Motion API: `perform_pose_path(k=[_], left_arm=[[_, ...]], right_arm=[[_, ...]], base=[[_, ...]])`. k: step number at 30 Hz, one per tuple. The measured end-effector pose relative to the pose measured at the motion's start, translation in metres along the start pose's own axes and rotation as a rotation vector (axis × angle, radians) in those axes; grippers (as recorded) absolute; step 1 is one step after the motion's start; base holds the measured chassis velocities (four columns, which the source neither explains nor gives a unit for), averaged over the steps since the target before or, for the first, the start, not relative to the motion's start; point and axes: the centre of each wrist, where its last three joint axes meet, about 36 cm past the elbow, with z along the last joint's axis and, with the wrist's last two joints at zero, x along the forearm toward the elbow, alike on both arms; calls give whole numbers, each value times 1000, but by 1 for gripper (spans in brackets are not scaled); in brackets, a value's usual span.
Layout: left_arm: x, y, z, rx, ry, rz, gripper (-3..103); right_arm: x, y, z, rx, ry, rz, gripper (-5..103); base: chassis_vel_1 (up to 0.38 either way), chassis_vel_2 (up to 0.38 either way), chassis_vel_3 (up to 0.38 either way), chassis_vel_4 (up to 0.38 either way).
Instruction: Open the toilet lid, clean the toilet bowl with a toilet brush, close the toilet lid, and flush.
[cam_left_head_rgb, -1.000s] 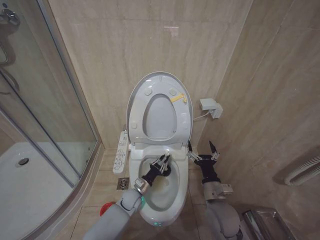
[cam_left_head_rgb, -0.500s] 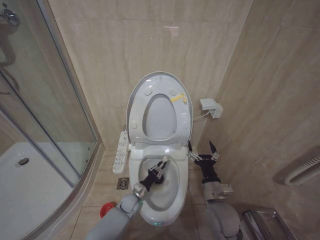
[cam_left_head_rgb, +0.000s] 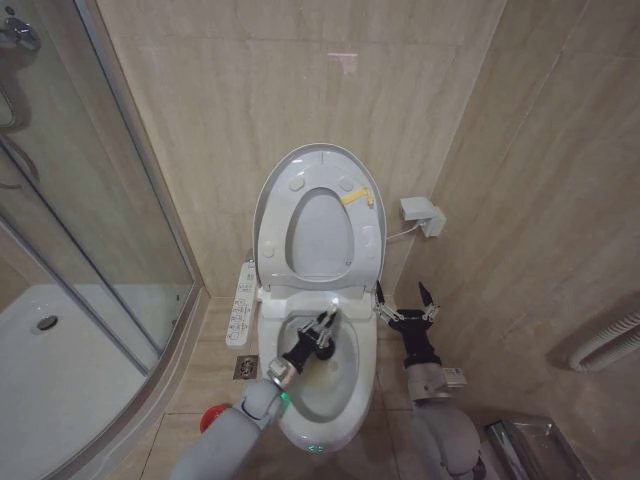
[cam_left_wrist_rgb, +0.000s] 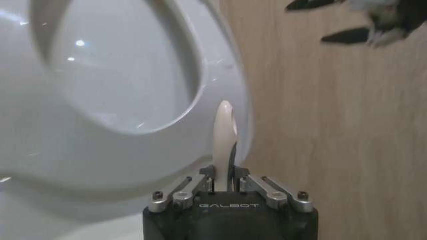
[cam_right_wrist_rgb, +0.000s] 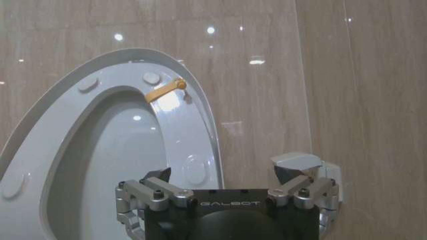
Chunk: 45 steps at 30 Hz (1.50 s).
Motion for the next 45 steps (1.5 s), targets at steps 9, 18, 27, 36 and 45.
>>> perform_pose_path(k=[9, 18, 27, 36, 45], left_arm=[[6, -18, 13, 78, 31, -7, 18], [29, 25, 36, 34, 89, -62, 18], [4, 3, 19, 42, 14, -22, 18], [-24, -31, 11, 90, -31, 22, 18], [9, 24, 42, 18, 58, -31, 18]], right_arm=[[0, 0, 0, 0, 0, 0, 100], [0, 0, 0, 0, 0, 0, 100], [0, 0, 0, 0, 0, 0, 100], [0, 0, 0, 0, 0, 0, 100], [0, 0, 0, 0, 0, 0, 100]], base=[[0, 0, 0, 0], [0, 0, 0, 0], [0, 0, 0, 0], [0, 0, 0, 0], [0, 0, 0, 0]])
